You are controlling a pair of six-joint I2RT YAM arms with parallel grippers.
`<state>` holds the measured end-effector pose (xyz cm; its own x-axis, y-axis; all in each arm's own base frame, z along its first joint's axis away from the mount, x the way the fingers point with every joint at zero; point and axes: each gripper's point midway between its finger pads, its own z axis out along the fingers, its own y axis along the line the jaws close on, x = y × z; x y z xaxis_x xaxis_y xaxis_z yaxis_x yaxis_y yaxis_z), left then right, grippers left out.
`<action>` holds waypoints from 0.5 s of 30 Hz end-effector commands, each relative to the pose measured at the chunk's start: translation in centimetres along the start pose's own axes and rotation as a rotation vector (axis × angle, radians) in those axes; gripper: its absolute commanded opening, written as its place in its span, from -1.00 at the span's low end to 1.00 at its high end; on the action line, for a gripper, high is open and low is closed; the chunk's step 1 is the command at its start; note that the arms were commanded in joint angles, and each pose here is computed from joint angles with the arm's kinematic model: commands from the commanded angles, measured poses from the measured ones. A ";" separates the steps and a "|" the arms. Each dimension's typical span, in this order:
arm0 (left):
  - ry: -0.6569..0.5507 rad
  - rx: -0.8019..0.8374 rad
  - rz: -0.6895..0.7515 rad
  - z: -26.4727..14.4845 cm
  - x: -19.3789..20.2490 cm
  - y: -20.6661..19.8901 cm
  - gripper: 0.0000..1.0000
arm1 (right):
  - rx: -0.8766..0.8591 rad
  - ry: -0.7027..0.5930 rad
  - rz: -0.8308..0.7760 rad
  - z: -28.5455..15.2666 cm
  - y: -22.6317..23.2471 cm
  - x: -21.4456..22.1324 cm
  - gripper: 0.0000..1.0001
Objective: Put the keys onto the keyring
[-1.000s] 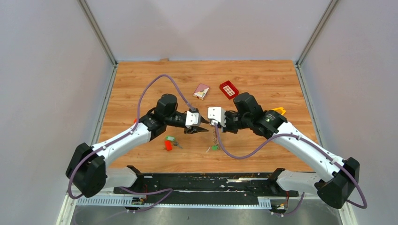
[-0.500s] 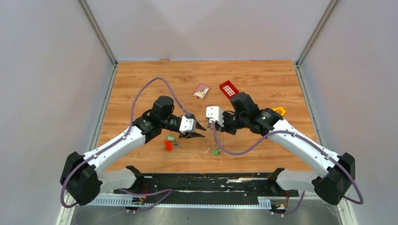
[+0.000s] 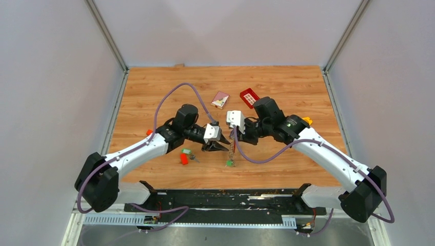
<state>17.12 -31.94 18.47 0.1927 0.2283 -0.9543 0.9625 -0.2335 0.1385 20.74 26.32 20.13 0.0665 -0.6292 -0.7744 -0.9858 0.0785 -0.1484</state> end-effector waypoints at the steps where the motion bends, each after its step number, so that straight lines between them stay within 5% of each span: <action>1: -0.067 -0.038 0.041 0.3 -2.8 1.7 -0.25 | 0.003 -0.076 -0.008 -0.5 -0.6 -2.5 -1.00; 15: -0.042 -0.098 0.075 -0.4 -3.0 2.5 -0.27 | 0.014 -0.081 -0.007 -0.9 -0.7 -2.1 -1.00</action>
<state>18.61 -32.70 19.67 0.1922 0.2040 -0.9599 0.9732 -0.1657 0.1596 20.75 26.31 20.04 0.0433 -0.6222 -0.7817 -0.9886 0.0860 -0.1233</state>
